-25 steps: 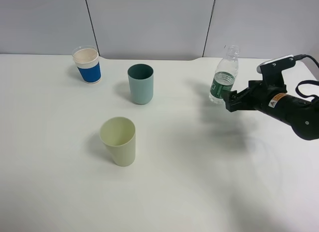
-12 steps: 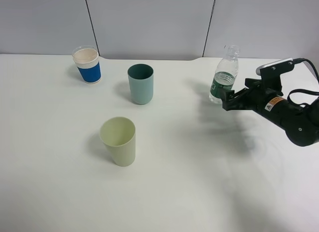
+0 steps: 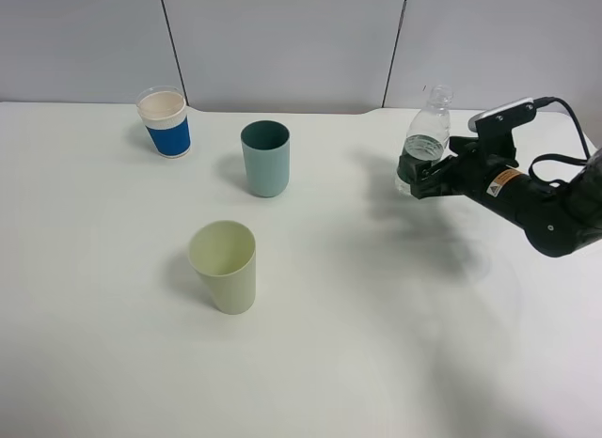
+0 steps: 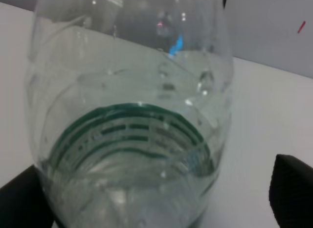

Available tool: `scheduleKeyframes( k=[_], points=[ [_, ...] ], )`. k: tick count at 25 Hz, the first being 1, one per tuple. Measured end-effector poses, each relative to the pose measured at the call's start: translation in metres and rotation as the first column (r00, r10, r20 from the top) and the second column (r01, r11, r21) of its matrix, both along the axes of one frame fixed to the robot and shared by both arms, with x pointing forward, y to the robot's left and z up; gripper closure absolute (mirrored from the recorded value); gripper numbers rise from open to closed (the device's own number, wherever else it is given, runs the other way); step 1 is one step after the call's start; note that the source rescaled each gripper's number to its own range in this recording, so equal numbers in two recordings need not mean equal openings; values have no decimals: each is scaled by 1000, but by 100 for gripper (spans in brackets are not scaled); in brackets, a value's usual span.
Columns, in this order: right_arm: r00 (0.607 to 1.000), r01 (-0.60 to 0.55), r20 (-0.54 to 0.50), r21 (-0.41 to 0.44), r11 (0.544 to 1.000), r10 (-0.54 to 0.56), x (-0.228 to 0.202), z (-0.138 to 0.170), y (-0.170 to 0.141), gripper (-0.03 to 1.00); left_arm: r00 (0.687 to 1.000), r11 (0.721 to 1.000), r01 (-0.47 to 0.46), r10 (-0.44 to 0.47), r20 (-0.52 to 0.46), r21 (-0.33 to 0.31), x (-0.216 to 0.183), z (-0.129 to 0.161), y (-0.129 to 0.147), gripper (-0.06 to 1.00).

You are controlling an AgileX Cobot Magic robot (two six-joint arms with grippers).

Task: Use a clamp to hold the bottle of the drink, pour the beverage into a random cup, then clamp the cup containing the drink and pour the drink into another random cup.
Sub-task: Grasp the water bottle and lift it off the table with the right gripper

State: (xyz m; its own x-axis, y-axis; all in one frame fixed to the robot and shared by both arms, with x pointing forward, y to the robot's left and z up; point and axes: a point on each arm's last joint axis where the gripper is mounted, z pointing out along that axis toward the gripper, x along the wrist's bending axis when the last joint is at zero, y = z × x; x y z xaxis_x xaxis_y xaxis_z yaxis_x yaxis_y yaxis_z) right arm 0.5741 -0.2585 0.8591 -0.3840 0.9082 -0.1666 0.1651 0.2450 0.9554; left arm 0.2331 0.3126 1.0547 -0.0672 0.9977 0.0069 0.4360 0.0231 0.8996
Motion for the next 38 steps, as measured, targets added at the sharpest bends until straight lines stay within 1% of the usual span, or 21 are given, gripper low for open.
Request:
scheduleKeyframes(
  k=[4,8,9,10,11,12,13,14,15,25,28,32,35,38],
  points=[
    [1000,-30,-6,11,999,30,6,2,3,19,1000,1000,0,0,0,0,0,0,0,-6],
    [999,-32,-10,17,999,33,5,2,3,19,1000,1000,0,0,0,0,0,0,0,-6],
    [999,-32,-10,17,999,33,5,2,3,20,1000,1000,0,0,0,0,0,0,0,-6],
    [999,-32,-16,15,999,32,5,1,3,24,1000,1000,0,0,0,0,0,0,0,-6],
    [999,-30,-27,10,999,31,5,0,3,34,1000,1000,0,0,0,0,0,0,0,-6],
    [999,-30,-37,7,1000,30,5,-1,3,48,1000,1000,0,0,0,0,0,0,0,-6],
    [998,-31,-50,3,1000,31,4,-2,3,65,1000,1000,0,0,0,0,0,0,0,-6],
    [998,-32,-59,0,999,32,4,-3,3,88,1000,1000,0,0,0,0,0,0,0,-6],
    [998,-30,-62,1,1000,30,4,-3,3,97,1000,1000,0,0,0,0,0,0,0,-6],
    [997,-33,-63,-3,999,33,5,-3,3,97,1000,1000,0,0,0,0,0,0,0,-6],
    [996,-50,-73,-18,999,49,5,0,4,97,1000,1000,0,0,0,0,0,0,0,-6],
    [994,-52,-102,-58,997,46,4,11,3,97,1000,1000,0,0,0,0,0,0,0,-6],
    [994,-47,-100,-82,996,39,4,24,1,97,1000,1000,0,0,0,0,0,0,0,-6],
    [995,-39,-98,-88,995,30,8,37,3,97,1000,1000,0,0,0,0,0,0,0,-6]
  ],
)
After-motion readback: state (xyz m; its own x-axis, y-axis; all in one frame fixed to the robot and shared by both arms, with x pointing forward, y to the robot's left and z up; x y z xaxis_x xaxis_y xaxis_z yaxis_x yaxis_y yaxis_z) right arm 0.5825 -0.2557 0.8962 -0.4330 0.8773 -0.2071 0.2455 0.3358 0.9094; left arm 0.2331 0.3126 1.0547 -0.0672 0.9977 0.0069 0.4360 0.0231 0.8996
